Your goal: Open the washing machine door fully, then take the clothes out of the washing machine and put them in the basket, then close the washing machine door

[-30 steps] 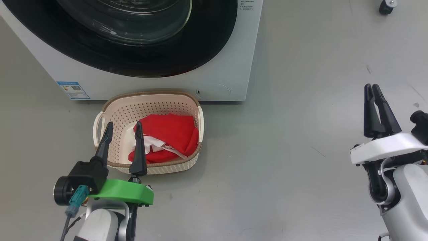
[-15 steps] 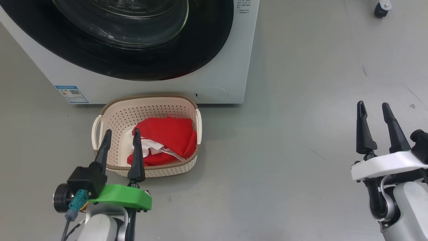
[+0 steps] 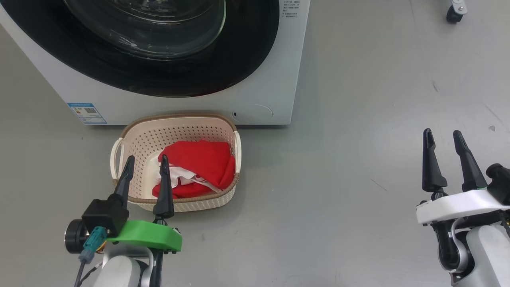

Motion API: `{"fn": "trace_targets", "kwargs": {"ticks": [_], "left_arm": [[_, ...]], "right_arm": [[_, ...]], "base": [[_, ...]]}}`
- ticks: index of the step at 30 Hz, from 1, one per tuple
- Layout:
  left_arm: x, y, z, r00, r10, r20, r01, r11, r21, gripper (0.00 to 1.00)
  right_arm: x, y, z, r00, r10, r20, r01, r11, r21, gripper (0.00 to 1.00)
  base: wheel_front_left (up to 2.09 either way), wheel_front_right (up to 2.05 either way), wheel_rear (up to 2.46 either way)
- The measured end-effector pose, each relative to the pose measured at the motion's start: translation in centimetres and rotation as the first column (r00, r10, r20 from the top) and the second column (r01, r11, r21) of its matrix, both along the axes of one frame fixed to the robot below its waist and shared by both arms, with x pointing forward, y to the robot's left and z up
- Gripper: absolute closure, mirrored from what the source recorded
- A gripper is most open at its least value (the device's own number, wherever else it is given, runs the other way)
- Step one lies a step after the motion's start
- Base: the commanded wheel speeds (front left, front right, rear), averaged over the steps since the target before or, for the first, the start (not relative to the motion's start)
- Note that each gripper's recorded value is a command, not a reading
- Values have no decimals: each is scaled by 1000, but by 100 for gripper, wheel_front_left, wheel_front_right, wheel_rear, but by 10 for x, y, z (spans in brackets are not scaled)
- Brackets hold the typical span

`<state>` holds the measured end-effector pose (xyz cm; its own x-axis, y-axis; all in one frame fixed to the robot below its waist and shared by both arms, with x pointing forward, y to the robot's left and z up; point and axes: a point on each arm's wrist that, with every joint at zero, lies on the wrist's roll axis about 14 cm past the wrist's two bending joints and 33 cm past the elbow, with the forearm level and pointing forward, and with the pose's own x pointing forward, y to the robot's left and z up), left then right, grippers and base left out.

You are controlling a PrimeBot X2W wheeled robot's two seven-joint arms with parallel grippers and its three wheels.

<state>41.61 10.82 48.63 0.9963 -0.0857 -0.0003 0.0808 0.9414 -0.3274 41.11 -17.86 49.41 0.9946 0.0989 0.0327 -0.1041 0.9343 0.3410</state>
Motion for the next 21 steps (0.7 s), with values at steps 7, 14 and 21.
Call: {"fn": "trace_targets", "kwargs": {"ticks": [7,14,21], "left_arm": [[0,0,0,1000,-1,0,1,1000,0,0],[0,-1,0,1000,-4,0,4,1000,1,0],[0,-2,1,1000,-6,6,6,1000,9,0]], "right_arm": [[-3,2,-1,1000,4,2,-4,1000,-3,0],[-4,1,-2,1000,-3,0,3,1000,-4,0],[-5,1,0,1000,0,7,0,1000,-4,0]], "base": [[0,0,0],[0,0,0],[0,0,0]]}}
